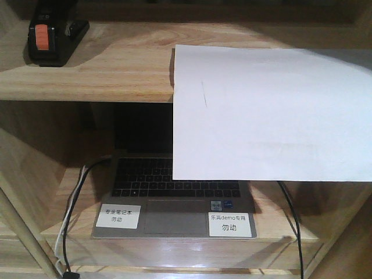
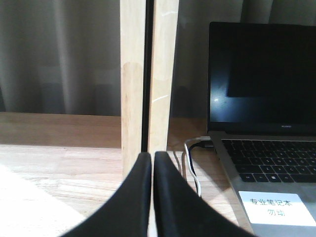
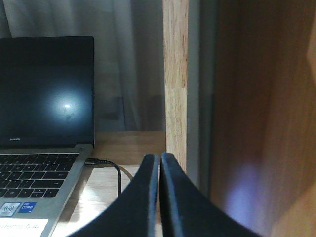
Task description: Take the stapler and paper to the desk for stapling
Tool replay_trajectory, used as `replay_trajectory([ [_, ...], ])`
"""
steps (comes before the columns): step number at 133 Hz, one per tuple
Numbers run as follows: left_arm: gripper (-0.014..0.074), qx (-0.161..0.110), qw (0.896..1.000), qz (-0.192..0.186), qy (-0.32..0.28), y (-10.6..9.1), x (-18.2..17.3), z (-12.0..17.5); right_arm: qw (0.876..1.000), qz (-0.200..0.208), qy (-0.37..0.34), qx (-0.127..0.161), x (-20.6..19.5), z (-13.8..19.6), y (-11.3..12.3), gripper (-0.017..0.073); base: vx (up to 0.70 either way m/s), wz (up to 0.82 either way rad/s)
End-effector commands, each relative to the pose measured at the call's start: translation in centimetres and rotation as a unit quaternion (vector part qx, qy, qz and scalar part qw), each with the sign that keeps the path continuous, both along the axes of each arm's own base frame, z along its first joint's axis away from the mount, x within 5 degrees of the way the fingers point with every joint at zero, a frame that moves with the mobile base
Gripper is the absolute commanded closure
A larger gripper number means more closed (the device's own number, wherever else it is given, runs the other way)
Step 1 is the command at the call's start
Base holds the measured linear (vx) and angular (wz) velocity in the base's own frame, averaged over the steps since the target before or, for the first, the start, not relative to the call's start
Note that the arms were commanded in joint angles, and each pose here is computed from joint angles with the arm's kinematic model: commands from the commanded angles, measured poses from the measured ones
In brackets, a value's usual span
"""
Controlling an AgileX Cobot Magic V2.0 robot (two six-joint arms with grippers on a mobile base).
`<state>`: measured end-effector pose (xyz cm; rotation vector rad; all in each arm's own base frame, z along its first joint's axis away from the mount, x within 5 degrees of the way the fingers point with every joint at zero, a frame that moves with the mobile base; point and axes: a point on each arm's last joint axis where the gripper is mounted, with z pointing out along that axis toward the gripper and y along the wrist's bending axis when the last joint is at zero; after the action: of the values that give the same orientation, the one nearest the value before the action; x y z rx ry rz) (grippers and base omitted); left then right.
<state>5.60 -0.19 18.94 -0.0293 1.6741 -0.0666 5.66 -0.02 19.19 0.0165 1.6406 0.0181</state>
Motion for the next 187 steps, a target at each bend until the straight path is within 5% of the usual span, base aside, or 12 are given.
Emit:
replay_trajectory([
  [1, 0.0600, -0.009, 0.999, 0.001, -0.038, 0.0, 0.0, 0.4, 0.999, 0.002, -0.040, -0.008, 0.0, 0.6, 0.0, 0.0565, 0.00, 0.00],
  [155, 0.0600, -0.009, 0.999, 0.001, -0.039, 0.0, 0.0, 0.4, 0.999, 0.002, -0.046, -0.008, 0.0, 0.7, 0.0, 0.0565, 0.00, 0.00],
  [187, 0.0600, -0.013, 0.995, 0.005, -0.100, 0.1, -0.1, 1.5, 0.995, 0.005, -0.098, -0.007, -0.1, 1.7, 0.1, 0.0565, 0.00, 0.00],
])
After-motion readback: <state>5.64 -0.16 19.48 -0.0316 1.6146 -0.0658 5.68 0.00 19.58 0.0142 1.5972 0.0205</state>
